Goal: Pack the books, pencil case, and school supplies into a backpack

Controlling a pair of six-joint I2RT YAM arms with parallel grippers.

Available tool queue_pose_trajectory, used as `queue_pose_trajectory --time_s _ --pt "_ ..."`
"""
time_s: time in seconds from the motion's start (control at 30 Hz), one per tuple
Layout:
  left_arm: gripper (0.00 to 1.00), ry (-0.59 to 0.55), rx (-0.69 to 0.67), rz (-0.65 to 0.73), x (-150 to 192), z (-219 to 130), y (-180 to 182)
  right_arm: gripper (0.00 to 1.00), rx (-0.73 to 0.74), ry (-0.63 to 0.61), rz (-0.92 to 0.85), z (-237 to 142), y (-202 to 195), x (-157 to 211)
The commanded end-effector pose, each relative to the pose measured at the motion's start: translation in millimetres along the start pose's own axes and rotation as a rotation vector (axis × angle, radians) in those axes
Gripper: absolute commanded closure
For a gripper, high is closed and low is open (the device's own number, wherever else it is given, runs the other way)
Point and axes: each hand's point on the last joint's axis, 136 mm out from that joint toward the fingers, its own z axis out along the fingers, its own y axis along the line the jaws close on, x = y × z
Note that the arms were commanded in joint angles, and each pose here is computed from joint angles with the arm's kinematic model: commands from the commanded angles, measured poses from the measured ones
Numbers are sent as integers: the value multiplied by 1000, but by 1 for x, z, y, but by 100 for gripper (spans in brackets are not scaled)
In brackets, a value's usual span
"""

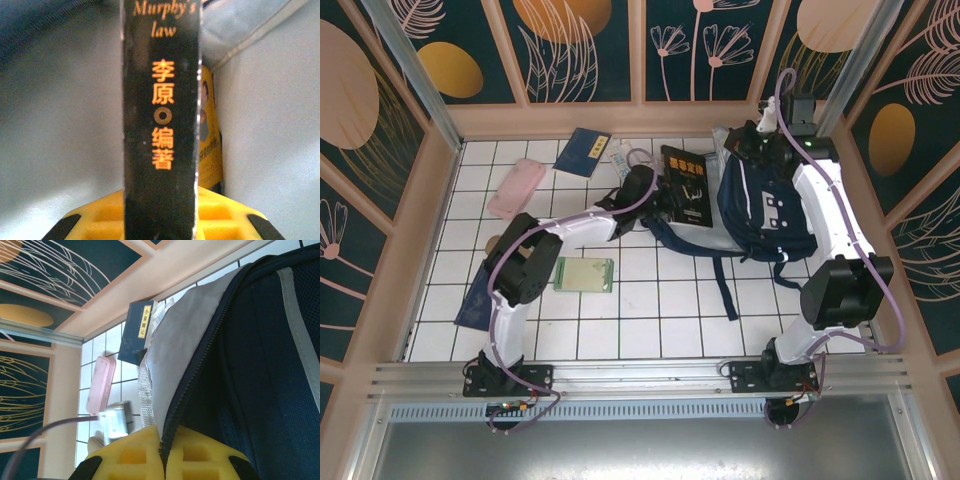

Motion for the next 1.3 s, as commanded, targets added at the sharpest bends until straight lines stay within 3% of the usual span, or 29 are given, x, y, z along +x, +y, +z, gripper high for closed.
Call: queue_pose_trajectory --time_s 0.0,0.13,0.5,0.73,0.97,1.27 --pt "85 -107 58 92 -34 -31 -40 100 -60 -113 -80 -22 21 -21" --pt "84 -73 66 99 -28 -28 -36 100 -64 -111 -80 -22 21 -20" --pt "92 -17 482 -45 -25 -25 -105 100 -137 -131 -96 -39 43 -31" --pt "94 53 595 -113 3 4 -122 100 -242 -124 -93 -49 69 -37" --pt "94 119 577 -110 43 52 -124 100 -288 -109 -75 -50 79 -38" --pt "89 102 316 -70 67 136 -84 100 -289 -90 -72 -43 81 -33"
